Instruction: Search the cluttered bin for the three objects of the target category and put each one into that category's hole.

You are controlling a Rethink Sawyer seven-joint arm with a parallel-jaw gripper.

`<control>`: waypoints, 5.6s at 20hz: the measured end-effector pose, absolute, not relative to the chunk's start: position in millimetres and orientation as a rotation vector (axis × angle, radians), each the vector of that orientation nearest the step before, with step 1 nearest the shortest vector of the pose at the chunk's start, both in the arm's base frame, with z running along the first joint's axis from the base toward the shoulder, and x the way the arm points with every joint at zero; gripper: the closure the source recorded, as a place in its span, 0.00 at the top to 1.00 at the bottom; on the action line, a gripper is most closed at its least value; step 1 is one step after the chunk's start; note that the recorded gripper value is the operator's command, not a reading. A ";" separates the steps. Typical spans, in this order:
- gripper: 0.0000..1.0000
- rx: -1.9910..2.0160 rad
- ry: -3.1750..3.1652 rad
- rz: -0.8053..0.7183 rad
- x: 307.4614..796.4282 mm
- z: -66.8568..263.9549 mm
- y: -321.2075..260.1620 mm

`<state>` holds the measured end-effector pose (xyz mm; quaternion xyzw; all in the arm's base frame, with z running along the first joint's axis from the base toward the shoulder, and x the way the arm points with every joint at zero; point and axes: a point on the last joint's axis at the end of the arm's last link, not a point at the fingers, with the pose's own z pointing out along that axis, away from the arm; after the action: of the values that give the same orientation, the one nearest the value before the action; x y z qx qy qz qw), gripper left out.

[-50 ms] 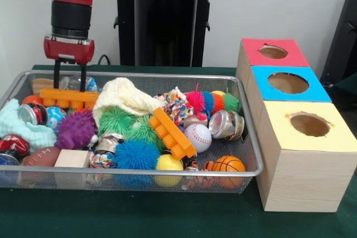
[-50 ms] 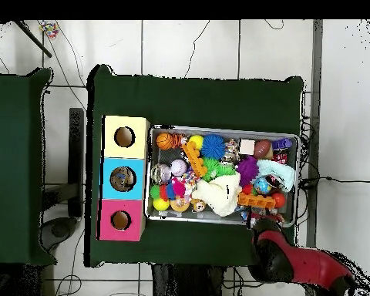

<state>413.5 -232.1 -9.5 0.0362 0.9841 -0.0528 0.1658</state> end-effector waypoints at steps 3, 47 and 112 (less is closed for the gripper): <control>1.00 0.137 2.825 -0.141 397.6 -13.6 -235.9; 0.00 0.177 2.817 -0.120 400.7 -29.3 -244.8; 1.00 0.348 3.074 -0.020 443.3 14.2 -177.3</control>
<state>443.3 -177.3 14.2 0.1125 0.9933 -0.0063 0.0238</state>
